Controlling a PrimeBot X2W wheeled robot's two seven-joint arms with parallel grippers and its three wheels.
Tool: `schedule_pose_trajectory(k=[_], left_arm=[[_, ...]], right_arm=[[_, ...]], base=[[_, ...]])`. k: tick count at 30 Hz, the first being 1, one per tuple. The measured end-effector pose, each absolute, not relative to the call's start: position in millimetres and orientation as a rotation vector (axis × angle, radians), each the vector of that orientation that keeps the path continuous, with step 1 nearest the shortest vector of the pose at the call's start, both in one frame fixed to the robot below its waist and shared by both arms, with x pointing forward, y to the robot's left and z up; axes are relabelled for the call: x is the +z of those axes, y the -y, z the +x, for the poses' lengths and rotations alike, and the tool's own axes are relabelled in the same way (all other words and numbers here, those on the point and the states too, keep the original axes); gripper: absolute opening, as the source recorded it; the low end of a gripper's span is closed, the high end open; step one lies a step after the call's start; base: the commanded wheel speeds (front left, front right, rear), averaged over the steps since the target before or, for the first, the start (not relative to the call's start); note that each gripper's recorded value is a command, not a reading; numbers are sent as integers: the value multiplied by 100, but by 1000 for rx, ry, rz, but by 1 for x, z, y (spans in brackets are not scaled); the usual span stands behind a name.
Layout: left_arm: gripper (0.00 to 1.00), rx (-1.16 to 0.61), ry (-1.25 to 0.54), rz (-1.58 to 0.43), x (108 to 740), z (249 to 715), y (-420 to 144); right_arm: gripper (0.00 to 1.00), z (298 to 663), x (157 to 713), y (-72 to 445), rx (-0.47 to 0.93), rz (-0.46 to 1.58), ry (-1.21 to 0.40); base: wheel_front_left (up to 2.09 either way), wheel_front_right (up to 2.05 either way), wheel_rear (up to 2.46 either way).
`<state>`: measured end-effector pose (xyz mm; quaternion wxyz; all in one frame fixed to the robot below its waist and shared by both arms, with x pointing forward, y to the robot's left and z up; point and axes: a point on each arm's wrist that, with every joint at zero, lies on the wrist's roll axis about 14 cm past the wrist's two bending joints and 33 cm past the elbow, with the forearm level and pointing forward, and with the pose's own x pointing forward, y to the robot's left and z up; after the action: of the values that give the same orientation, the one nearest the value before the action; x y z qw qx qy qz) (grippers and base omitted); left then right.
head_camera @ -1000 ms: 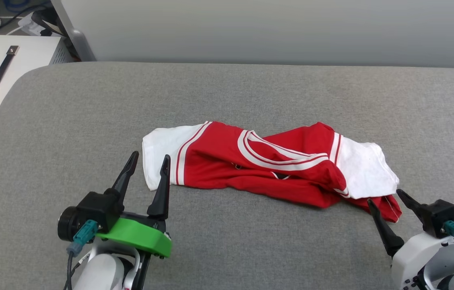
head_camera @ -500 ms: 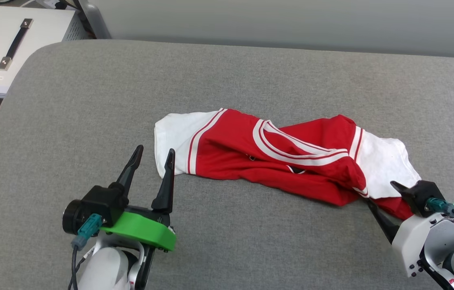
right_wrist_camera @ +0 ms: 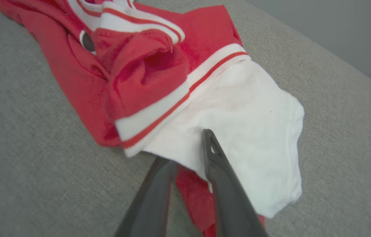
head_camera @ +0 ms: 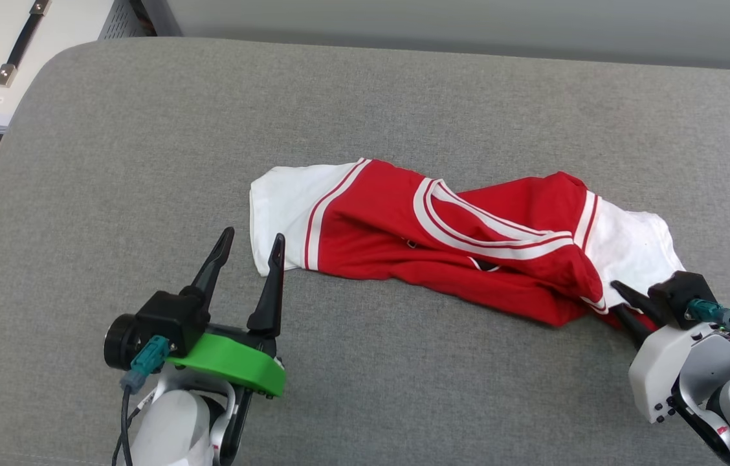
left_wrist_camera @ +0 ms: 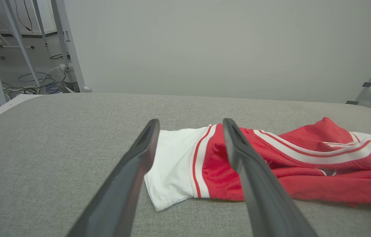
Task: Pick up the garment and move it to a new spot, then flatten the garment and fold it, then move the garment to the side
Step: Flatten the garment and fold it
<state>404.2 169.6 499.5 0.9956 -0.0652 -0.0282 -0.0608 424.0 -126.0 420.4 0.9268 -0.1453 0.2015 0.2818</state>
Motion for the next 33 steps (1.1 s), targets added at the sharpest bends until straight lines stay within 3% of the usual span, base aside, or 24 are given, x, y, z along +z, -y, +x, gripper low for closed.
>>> schedule_pose_trajectory(k=[13,21,25,33], left_arm=[[100,-152,98,-133,516,391,-160],[100,-168,95,-139,516,388,-155],[100,-170,82,-139,510,394,-154],[100,-157,54,-142,497,420,-157]], right_arm=[[0,410,503,139,494,-211,-204],[0,400,542,149,457,-223,-238],[0,420,549,158,457,-293,-296],[0,502,541,169,447,-342,-445]], base=[[0,0,0],[0,0,0],[0,0,0],[0,0,0]])
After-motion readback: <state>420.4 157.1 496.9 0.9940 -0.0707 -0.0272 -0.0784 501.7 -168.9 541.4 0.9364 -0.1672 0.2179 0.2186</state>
